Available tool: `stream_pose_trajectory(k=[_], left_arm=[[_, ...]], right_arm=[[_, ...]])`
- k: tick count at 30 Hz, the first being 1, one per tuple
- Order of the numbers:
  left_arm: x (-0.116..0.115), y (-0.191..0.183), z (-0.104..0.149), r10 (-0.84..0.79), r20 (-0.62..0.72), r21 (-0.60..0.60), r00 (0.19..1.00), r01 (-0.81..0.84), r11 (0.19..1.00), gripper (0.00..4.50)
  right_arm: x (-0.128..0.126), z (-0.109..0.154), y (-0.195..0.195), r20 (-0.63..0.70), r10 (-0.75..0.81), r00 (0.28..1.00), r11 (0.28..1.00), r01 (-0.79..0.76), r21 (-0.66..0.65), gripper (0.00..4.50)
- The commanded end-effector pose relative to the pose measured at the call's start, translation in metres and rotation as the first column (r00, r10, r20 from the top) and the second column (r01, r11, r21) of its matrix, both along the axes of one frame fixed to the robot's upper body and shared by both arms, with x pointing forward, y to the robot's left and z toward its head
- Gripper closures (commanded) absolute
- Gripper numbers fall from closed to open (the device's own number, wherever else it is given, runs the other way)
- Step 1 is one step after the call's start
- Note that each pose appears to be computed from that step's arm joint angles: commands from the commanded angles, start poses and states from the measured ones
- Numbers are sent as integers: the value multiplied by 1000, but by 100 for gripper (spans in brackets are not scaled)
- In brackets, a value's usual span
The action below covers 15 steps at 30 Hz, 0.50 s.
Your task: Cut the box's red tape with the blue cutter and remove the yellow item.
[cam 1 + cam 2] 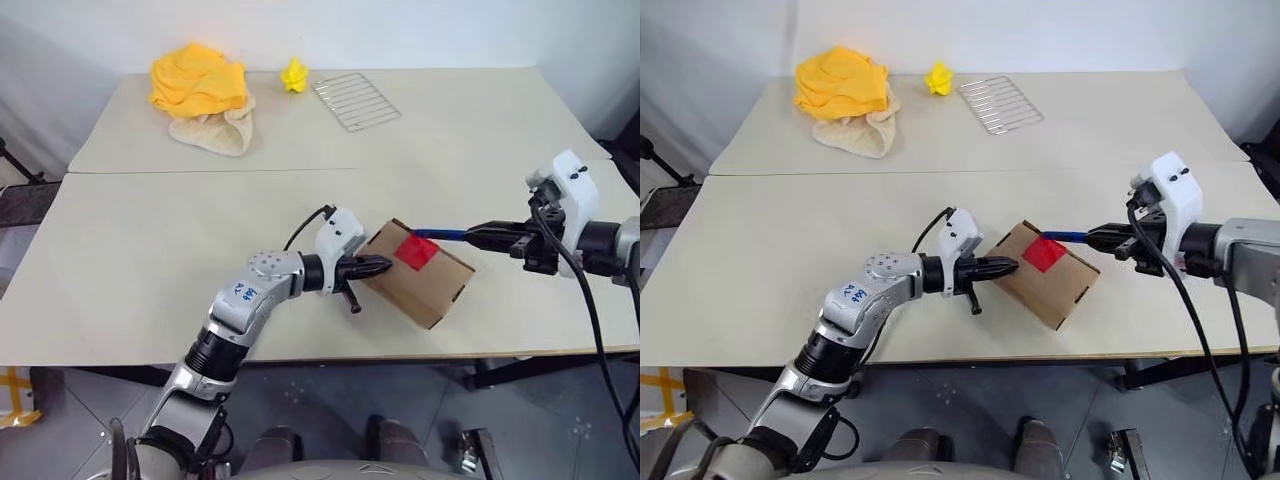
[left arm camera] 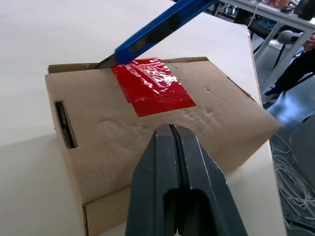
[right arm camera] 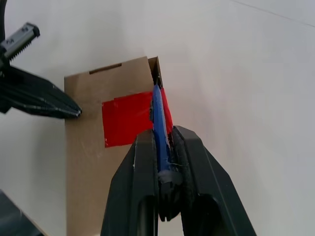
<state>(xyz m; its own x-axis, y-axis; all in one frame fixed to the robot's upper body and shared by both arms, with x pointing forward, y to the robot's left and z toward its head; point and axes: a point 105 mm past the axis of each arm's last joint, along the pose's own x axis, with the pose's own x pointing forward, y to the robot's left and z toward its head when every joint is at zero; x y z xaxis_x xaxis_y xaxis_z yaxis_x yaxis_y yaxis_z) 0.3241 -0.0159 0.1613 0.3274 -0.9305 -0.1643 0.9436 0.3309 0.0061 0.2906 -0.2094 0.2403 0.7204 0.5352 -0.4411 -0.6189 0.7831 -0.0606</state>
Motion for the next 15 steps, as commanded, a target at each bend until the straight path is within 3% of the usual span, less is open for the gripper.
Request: stream_pose_trajectory(k=[1,10,15], left_arm=[[4,-1,-2,30,-13,20,999,-29,999,450],[3,-7,-10,68,-48,76,996,-65,995,450],[3,-10,-24,124,-117,167,985,-103,980,450]], right_arm=[[-5,0,3,-32,37,999,998,-39,-44,434],[-5,3,4,-88,64,994,993,-72,-95,434],[0,7,9,-104,68,992,990,-80,-117,434]])
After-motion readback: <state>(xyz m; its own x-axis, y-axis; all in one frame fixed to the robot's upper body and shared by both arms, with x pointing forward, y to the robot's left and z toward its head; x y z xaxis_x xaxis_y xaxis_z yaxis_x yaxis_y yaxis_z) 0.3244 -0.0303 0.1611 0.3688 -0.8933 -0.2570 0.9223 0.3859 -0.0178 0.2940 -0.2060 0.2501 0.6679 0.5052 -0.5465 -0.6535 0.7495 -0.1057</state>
